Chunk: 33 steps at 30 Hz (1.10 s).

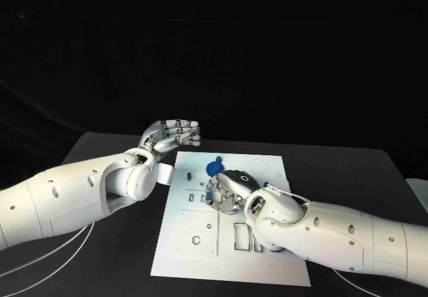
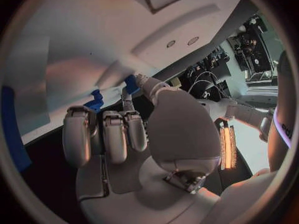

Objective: Assemble the parts on the task board

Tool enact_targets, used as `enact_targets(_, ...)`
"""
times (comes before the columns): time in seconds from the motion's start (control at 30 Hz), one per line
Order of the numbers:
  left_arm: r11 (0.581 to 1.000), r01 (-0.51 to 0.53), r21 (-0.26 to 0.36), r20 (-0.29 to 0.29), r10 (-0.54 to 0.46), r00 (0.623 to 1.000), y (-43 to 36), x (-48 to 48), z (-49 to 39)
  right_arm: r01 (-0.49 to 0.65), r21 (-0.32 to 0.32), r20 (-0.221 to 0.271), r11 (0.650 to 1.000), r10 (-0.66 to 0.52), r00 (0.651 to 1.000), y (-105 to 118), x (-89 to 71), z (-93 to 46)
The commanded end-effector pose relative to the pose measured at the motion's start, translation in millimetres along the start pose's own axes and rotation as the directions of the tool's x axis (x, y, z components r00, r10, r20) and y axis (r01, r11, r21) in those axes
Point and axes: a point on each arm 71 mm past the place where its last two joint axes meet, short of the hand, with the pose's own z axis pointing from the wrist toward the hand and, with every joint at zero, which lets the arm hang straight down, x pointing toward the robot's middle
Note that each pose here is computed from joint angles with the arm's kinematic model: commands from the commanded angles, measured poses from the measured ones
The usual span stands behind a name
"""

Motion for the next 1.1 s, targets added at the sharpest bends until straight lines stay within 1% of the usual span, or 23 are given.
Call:
enact_targets(0.03, 1.0, 0.005, 0.012, -0.016, -0.005, 1.0, -1.6, 2.1, 0.2, 0.027, -0.003, -0.019, 1.0, -0.028, 0.999, 0.2, 3.4, -1.0)
enact_targets(0.4, 1.0, 0.005, 0.012, -0.016, -0.005, 1.0, -1.7, 1.0, -0.2, 0.029, -0.009, -0.015, 1.0, -0.029, 0.999, 1.4, 3.3, -0.8)
enact_targets(0.5, 1.0, 0.005, 0.012, -0.015, -0.005, 1.0, -1.7, 0.7, -0.3, 0.027, -0.012, -0.007, 1.0, -0.027, 1.0, 2.0, 2.8, -0.9)
enact_targets(0.57, 1.0, 0.005, 0.011, -0.015, -0.005, 1.0, -1.7, 0.5, -0.4, 0.023, -0.017, 0.005, 1.0, -0.023, 1.0, 2.7, 1.8, -1.3)
enact_targets(0.63, 1.0, 0.003, 0.01, -0.016, -0.002, 1.0, -1.6, 0.2, -0.5, 0.017, -0.026, 0.027, 1.0, -0.016, 0.999, 3.8, -0.2, -2.7)
enact_targets(0.77, 1.0, -0.023, -0.005, -0.027, 0.023, 0.999, -0.5, -0.3, -0.6, 0.0, -0.051, 0.081, 0.999, 0.004, 0.997, 4.6, -7.4, -10.5)
enact_targets(0.83, 0.998, -0.058, -0.028, -0.055, 0.056, 0.997, 1.4, -0.2, -1.2, -0.019, -0.07, 0.117, 0.997, 0.028, 0.993, 2.9, -15.3, -17.2)
enact_targets(0.9, 0.994, -0.091, -0.056, -0.089, 0.086, 0.992, 3.6, 0.3, -1.9, -0.044, -0.085, 0.141, 0.995, 0.056, 0.988, -0.3, -23.8, -22.4)
enact_targets(0.93, 0.988, -0.125, -0.089, -0.119, 0.114, 0.986, 6.3, 0.8, -2.9, -0.076, -0.092, 0.153, 0.993, 0.089, 0.984, -5.3, -32.9, -26.6)
enact_targets(0.97, 0.984, -0.143, -0.108, -0.137, 0.128, 0.982, 7.8, 1.0, -3.5, -0.096, -0.091, 0.156, 0.991, 0.11, 0.982, -8.7, -37.9, -28.5)
enact_targets(1.03, 0.967, -0.199, -0.158, -0.191, 0.168, 0.967, 12.3, 2.3, -5.2, -0.163, -0.077, 0.154, 0.984, 0.173, 0.973, -19.8, -51.7, -33.3)
enact_targets(1.07, 0.946, -0.258, -0.195, -0.232, 0.211, 0.95, 16.0, 3.1, -6.5, -0.225, -0.052, 0.152, 0.973, 0.231, 0.961, -31.6, -64.5, -37.7)
enact_targets(1.1, 0.929, -0.299, -0.217, -0.261, 0.24, 0.935, 18.6, 3.6, -7.5, -0.262, -0.034, 0.155, 0.964, 0.264, 0.952, -39.8, -73.6, -40.8)
